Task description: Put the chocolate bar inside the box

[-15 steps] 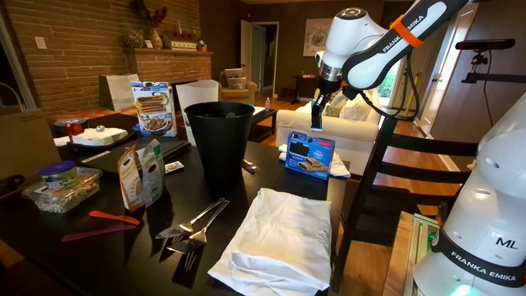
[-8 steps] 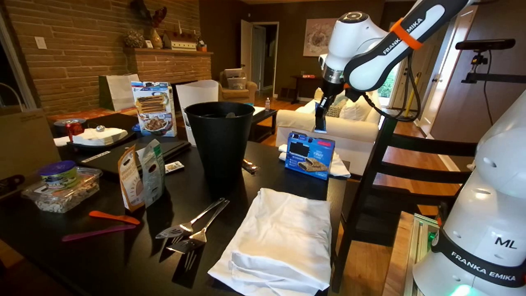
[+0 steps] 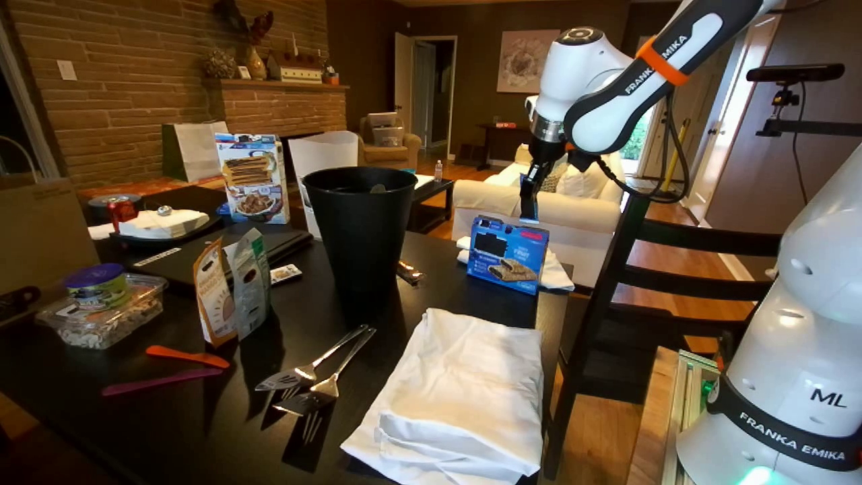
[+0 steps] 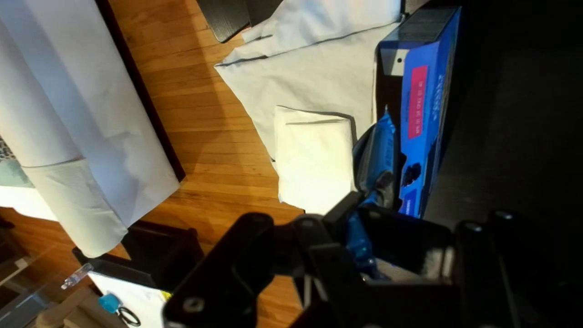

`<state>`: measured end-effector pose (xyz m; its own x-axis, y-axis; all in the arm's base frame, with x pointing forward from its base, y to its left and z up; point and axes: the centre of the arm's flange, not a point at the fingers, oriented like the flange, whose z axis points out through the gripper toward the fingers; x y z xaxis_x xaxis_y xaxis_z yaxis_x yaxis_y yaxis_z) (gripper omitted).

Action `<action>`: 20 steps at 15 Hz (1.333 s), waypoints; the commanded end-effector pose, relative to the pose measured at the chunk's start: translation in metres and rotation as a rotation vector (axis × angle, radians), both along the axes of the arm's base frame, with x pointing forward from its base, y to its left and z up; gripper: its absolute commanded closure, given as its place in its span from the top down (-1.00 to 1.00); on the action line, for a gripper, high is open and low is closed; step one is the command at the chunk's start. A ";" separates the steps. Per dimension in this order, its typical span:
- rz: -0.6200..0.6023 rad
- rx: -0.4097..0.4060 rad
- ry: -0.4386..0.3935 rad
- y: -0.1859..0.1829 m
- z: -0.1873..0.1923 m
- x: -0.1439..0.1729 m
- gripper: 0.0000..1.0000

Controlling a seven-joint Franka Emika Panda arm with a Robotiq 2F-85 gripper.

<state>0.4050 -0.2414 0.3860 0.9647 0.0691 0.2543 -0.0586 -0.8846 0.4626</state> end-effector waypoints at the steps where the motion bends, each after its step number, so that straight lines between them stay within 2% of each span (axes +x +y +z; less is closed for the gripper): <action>1: 0.008 0.016 -0.001 -0.011 -0.002 0.004 -1.00; 5: 0.015 0.022 0.002 -0.012 -0.009 0.005 -1.00; 6: 0.012 0.026 0.003 -0.012 -0.009 0.005 -0.58; 8: 0.009 0.029 0.006 -0.014 -0.011 0.006 -0.38; 17: 0.011 0.047 0.004 -0.022 -0.006 0.008 0.87; 18: 0.008 0.041 0.006 -0.023 -0.006 0.008 0.97; 20: -0.018 0.026 0.008 -0.025 -0.003 0.008 1.00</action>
<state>0.4093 -0.2560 0.3786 0.9668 0.0598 0.2485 -0.0548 -0.9011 0.4301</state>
